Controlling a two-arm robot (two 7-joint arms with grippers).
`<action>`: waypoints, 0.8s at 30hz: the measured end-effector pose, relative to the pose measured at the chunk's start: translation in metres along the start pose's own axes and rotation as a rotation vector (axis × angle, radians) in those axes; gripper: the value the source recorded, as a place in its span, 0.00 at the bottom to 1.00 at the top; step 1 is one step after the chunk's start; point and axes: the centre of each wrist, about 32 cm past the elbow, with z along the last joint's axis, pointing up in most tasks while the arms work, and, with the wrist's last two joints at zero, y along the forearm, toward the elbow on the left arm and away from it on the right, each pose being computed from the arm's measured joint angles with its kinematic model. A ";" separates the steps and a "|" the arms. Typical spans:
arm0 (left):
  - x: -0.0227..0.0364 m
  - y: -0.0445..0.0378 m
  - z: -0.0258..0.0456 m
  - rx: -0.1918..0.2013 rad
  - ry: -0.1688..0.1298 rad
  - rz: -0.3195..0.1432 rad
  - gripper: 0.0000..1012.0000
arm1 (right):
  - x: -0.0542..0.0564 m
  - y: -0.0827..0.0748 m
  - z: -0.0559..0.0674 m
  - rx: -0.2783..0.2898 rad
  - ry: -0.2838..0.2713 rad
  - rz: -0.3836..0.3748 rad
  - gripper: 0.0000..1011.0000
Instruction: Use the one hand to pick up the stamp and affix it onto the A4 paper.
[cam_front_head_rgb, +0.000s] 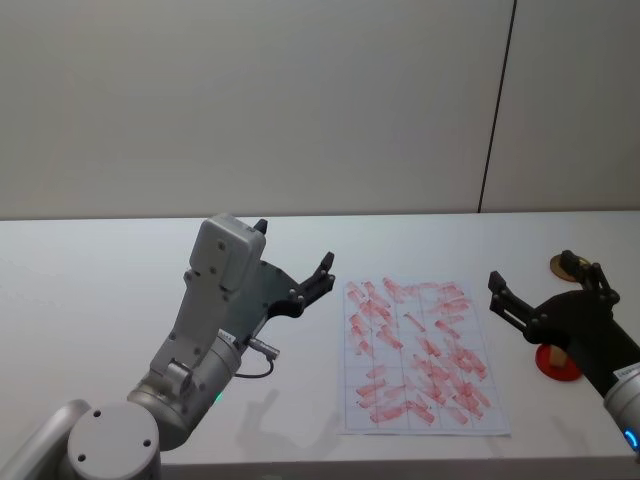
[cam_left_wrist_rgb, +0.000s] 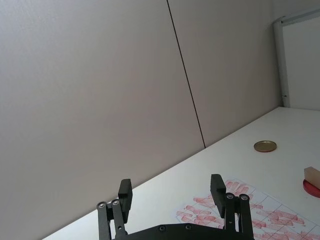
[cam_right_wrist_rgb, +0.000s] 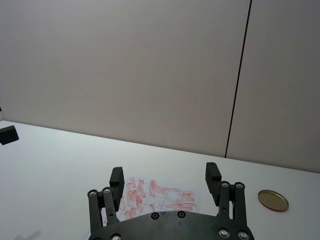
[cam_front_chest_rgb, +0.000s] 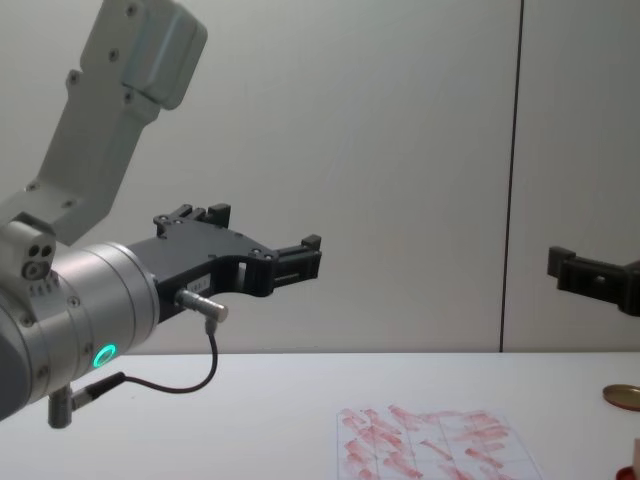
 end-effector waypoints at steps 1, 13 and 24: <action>0.0000 0.0000 0.0000 0.000 0.000 0.000 0.98 | 0.000 0.000 0.000 0.000 0.000 0.000 0.99; 0.0000 0.0000 0.0000 0.000 0.000 0.000 0.98 | 0.000 0.000 0.000 0.000 0.000 0.000 0.99; 0.0000 0.0000 0.0000 0.000 0.000 0.000 0.98 | 0.000 0.000 0.000 0.000 0.000 0.000 0.99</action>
